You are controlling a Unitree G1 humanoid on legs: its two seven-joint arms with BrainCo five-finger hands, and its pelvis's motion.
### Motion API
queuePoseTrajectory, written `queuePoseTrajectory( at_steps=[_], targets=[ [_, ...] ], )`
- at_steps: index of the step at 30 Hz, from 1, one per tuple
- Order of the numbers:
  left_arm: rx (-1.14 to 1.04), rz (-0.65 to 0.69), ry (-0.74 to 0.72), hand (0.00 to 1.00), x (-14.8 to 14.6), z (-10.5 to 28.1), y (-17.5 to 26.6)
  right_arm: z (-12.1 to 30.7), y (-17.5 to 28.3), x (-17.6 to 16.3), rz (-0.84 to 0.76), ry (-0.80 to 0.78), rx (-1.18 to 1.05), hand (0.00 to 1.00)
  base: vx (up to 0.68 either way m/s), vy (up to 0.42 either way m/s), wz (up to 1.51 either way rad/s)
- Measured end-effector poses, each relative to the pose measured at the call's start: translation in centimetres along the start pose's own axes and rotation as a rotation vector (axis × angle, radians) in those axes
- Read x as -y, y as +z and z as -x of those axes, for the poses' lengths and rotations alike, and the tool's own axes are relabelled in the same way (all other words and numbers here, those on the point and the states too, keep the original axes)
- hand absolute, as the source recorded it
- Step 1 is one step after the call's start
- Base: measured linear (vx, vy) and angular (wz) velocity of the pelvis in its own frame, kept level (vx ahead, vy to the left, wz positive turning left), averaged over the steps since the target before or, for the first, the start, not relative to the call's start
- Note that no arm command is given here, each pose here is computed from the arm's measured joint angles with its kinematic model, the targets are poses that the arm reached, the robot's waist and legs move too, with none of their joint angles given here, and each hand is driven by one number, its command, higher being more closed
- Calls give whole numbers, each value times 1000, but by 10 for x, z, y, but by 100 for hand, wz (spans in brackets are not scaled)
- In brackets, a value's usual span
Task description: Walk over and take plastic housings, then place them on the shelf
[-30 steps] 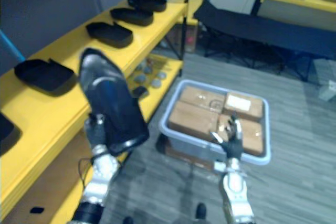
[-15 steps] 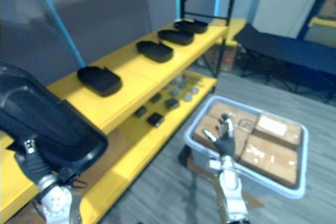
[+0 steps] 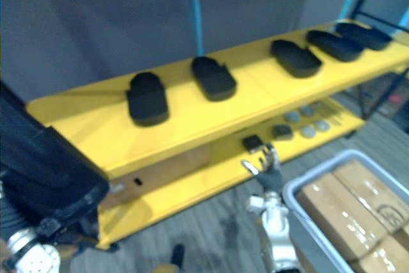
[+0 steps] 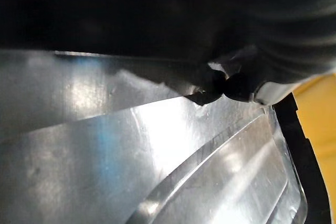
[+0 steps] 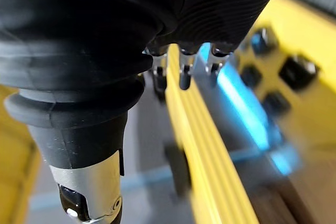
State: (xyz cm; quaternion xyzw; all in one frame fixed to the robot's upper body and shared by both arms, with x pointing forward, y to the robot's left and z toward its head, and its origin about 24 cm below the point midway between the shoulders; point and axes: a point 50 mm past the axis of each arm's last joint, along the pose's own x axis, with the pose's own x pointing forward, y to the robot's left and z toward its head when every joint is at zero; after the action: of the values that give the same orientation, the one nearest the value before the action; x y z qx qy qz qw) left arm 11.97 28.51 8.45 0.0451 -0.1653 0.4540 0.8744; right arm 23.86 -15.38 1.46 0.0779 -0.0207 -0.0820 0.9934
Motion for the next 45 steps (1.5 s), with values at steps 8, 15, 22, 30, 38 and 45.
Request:
queuePoseTrajectory(
  at_steps=[8,15,22,30,38,45],
  targets=[
    [20,85,-123,100,11,5,6,-3,2,2,11,0,11,0,-13,24,39],
    [95,163,-202,100,21,7,22,12,-8,12,50,6,-27,0,31,3,15],
    [230,164,-247,100,30,-2,40,12,0,4,42,66,39,0,45,126,3],
    [305,240,-236,100,54,-23,48,0,16,-11,94,127,134,0,-144,-10,23],
    [303,243,-348,100,76,-5,51,15,32,30,94,-78,204,0,111,91,93],
    [233,257,-310,100,74,0,45,2,55,24,75,11,321,0,12,-22,6]
  ],
)
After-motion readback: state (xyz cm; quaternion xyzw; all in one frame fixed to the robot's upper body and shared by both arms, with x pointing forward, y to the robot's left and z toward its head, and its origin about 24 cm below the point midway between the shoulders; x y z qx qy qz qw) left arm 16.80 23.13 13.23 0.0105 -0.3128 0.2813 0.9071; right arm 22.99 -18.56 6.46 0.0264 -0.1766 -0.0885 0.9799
